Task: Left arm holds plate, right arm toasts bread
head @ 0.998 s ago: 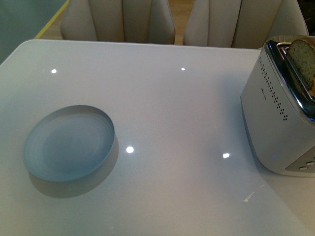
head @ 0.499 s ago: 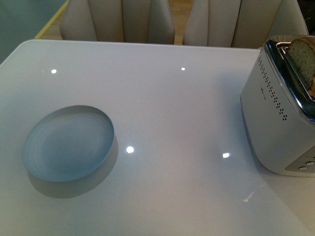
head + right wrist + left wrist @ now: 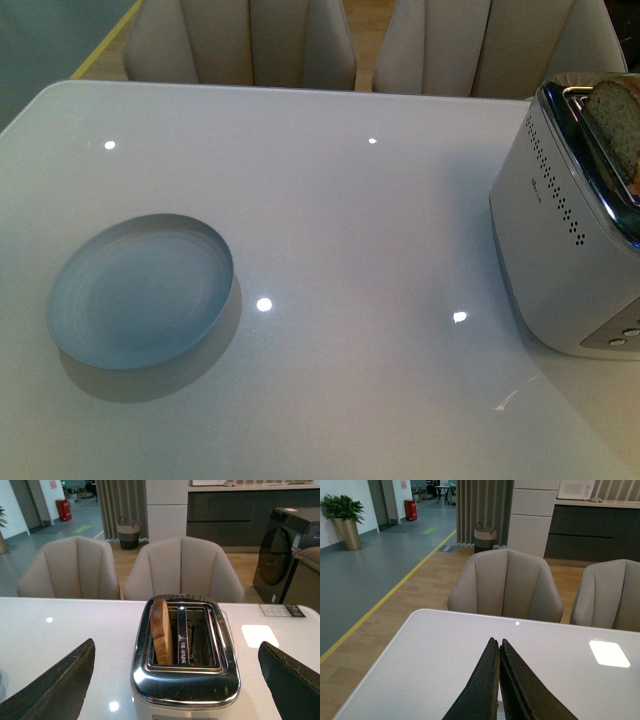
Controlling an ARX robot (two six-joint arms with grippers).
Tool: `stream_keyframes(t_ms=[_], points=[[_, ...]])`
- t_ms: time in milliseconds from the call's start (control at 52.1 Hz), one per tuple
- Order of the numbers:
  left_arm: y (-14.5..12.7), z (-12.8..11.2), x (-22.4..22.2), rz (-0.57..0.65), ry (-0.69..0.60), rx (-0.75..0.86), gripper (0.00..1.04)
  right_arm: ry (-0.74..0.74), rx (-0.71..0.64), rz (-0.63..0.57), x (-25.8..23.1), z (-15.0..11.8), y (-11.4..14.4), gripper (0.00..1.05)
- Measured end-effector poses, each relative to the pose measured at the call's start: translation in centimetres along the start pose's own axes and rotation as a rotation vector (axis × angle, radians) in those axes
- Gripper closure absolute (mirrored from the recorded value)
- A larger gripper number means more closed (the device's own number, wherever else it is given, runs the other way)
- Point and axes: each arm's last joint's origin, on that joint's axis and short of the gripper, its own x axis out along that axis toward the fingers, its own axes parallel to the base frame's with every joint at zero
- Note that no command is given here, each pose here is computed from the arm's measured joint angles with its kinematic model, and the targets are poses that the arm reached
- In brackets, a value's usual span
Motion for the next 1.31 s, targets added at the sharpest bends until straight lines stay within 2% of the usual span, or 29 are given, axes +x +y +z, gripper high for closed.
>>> stream_keyframes(t_ms=[326,442,538,1306], points=[[1.5,-1.1,-2.3,-0.020,0.003,0.003,1.02,0.000,0.000,0.000,0.0,0.0,0.0,0.09],[2.1,-1.3,-3.2,0.006,-0.001,0.004,1.02,0.000,0.000,0.000,0.0,0.0,0.0,0.09],[2.1,-2.3,-3.7,0.006,0.000,0.005,1.02,0.000,0.000,0.000,0.0,0.0,0.0,0.09],[2.1,-1.9,-6.3,0.005,-0.019,0.005,1.02,0.000,0.000,0.000,0.0,0.0,0.0,0.09]])
